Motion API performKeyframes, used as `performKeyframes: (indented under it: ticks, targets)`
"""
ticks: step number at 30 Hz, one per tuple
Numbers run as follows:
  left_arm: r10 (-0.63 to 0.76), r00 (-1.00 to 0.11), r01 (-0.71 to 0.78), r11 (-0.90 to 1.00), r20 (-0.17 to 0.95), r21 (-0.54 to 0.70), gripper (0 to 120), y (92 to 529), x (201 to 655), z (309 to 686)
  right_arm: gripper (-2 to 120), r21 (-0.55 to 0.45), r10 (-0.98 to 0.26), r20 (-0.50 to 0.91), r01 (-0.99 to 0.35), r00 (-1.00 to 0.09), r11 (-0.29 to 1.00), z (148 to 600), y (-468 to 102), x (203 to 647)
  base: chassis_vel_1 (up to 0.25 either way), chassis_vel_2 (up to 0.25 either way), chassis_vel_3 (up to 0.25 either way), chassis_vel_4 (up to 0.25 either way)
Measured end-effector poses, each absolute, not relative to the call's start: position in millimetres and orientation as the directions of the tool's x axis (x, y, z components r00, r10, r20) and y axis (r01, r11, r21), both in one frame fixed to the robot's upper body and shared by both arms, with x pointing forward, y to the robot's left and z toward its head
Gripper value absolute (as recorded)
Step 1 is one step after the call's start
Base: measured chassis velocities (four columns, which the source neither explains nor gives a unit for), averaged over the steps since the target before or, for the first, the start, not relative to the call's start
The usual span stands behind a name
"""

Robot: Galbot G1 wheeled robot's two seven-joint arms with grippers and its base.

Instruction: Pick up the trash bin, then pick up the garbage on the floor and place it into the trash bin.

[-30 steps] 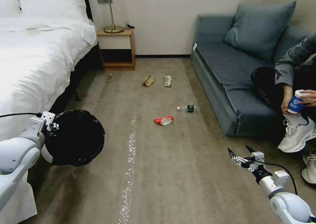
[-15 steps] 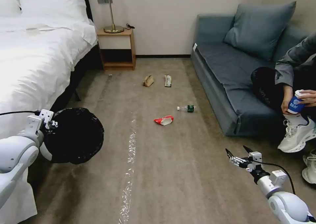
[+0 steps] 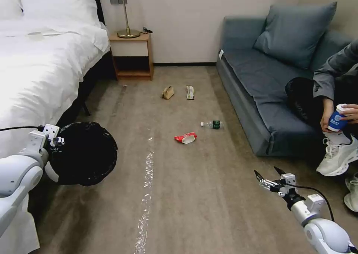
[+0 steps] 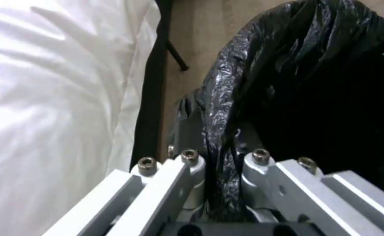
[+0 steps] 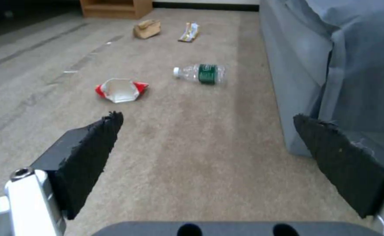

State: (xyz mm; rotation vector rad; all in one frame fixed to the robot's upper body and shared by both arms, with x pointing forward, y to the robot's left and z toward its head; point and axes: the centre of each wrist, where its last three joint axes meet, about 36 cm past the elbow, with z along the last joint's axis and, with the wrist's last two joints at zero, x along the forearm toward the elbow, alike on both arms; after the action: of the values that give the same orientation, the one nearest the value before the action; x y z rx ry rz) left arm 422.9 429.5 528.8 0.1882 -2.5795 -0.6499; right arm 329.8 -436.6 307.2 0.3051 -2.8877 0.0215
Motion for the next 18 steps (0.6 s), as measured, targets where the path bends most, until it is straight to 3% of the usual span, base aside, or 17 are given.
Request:
performKeyframes:
  ticks: [18]
  targets:
    - [-0.24,-0.881,-0.019,0.879,0.408,0.477,5,434.3,425.5,529.4,100,0.018,-0.214,0.242,-0.216,-0.946,0.976,300.6,-435.9,332.4,-0.063,0.064,0.068,-0.061]
